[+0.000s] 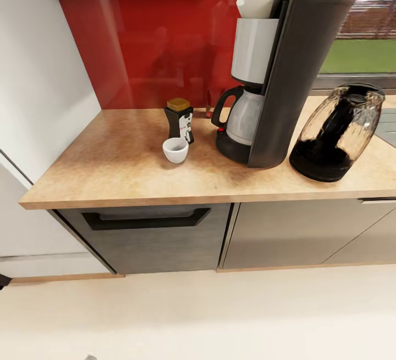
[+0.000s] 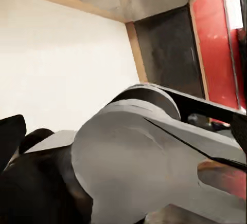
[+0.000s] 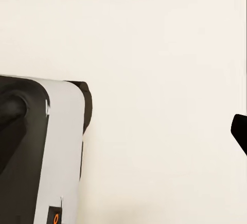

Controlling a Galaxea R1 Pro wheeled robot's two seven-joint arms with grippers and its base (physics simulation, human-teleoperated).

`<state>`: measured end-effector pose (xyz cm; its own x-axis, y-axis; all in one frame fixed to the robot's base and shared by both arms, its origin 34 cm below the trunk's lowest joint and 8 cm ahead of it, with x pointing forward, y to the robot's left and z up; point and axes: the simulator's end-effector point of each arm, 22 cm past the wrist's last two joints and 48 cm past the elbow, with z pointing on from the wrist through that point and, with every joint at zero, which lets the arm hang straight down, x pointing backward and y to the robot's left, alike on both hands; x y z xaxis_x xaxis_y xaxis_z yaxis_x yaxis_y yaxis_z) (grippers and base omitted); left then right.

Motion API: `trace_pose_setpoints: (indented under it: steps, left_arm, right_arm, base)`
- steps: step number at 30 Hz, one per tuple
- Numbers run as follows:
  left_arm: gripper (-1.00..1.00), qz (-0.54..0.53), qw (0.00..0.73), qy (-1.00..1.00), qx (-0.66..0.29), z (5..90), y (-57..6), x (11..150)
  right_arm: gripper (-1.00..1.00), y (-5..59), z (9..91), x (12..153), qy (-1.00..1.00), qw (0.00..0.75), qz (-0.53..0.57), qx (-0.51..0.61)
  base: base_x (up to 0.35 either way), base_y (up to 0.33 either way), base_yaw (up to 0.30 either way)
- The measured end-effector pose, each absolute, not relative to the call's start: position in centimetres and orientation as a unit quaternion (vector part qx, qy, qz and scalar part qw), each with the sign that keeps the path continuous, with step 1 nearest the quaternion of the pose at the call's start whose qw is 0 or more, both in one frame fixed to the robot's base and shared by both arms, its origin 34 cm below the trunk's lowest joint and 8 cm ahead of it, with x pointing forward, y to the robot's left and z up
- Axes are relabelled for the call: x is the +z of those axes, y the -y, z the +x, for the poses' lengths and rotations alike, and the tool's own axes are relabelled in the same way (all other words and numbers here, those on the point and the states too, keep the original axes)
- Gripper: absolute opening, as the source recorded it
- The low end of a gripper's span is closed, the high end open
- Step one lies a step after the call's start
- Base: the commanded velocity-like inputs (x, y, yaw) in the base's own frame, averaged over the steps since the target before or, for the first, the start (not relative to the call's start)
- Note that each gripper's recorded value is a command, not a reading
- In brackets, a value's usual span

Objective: Set up a coffee station on the kitchen countertop: keep the coffee maker on the countertop, move the bottle of coffee from the kitchen shelf to the counter next to the coffee maker, place a paper coffee filter on top of the coffee maker, put the saucer next to the coffee maker with the coffee cup on the saucer, and place the electric kettle next to the coffee maker.

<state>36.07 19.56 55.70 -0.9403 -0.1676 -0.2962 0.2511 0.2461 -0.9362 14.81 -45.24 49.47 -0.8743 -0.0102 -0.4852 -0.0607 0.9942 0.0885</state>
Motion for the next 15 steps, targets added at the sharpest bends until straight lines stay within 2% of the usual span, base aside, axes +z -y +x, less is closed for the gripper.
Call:
trace_pose_setpoints:
  steps: [2, 6, 7, 10, 15]
  left_arm:
    - [1.0, -0.013, 0.143, -0.824, -0.548, 33.5, -24.5, 52.8]
    - [1.0, -0.046, 0.129, -0.9, -0.414, 33.2, -27.3, 46.6]
    - [1.0, -0.063, 0.12, -0.93, -0.341, 33.0, -27.5, 43.3]
    - [1.0, -0.079, 0.112, -0.953, -0.269, 32.7, -27.6, 40.6]
    - [1.0, -0.088, 0.108, -0.964, -0.226, 32.5, -28.0, 39.3]
  right_arm:
    - [1.0, 46.6, 15.7, 49.9, -0.962, 0.273, 0.016, 0.027]
    - [1.0, 47.2, 15.5, 50.1, -0.959, 0.279, 0.041, 0.016]
    - [1.0, 47.3, 15.5, 50.1, -0.959, 0.28, 0.045, 0.014]
    - [1.0, 47.3, 15.5, 50.1, -0.958, 0.281, 0.047, 0.014]
    - [1.0, 47.3, 15.5, 50.1, -0.958, 0.282, 0.047, 0.015]
  base:
    - [0.0, 0.0, 0.0]
    - [0.0, 0.0, 0.0]
    - [0.0, 0.0, 0.0]
    - [0.0, 0.0, 0.0]
    - [0.0, 0.0, 0.0]
